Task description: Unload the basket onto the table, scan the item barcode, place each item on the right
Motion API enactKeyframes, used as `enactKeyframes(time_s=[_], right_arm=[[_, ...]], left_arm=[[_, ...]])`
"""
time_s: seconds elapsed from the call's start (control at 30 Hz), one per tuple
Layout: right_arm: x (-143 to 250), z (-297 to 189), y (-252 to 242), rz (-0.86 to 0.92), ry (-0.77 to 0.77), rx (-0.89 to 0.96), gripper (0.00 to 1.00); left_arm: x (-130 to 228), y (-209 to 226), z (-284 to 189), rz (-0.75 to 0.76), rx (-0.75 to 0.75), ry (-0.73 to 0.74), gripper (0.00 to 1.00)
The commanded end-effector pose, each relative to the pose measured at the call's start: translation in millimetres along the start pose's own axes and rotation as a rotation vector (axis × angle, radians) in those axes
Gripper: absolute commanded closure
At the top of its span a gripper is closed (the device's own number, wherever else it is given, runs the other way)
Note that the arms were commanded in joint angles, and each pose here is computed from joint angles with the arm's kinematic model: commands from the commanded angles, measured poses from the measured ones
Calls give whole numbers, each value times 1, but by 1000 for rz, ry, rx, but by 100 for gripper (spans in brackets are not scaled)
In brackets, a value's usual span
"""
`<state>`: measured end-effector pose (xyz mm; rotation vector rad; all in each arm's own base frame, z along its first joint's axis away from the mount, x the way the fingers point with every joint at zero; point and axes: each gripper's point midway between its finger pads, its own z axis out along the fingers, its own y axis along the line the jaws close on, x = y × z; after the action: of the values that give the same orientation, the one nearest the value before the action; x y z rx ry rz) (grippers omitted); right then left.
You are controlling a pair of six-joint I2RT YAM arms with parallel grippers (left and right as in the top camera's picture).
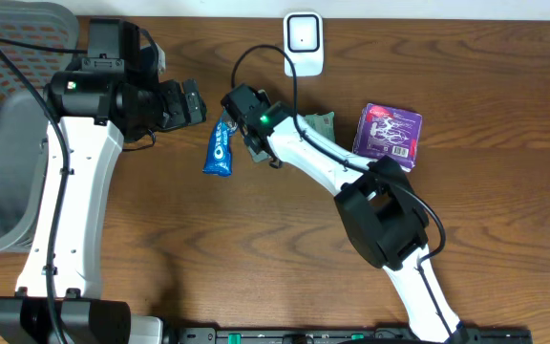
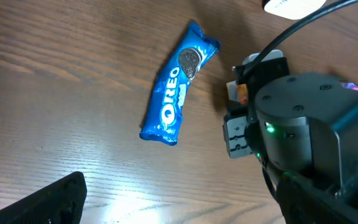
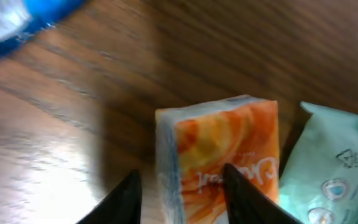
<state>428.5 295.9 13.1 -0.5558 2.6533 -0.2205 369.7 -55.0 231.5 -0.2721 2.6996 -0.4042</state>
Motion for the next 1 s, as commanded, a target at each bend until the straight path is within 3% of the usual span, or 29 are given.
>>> enactKeyframes(time_s=[0.0, 0.07, 0.1, 0.37, 0.63, 0.83, 0.93, 0.97], right_arm=[[21, 16, 0, 10, 55, 16, 80], [21, 16, 0, 29, 56, 11, 96], [21, 16, 1, 40, 57, 4, 99], [-12, -13, 23, 137, 76, -342, 99], [-44, -67, 18, 291, 133, -967, 99], [-40, -58, -15, 386, 164, -1040, 99], [-31, -51, -13, 329, 152, -1025, 98], [-30, -52, -9, 293, 140, -1024, 92]], left_arm=[[0, 3, 1, 9, -12, 3, 2], [0, 3, 1, 9, -12, 3, 2], [0, 3, 1, 9, -12, 3, 2], [0, 3, 1, 9, -12, 3, 2], [0, 3, 1, 9, -12, 3, 2], [0, 3, 1, 9, -12, 3, 2], [0, 3, 1, 9, -12, 3, 2], [0, 3, 1, 9, -12, 3, 2]])
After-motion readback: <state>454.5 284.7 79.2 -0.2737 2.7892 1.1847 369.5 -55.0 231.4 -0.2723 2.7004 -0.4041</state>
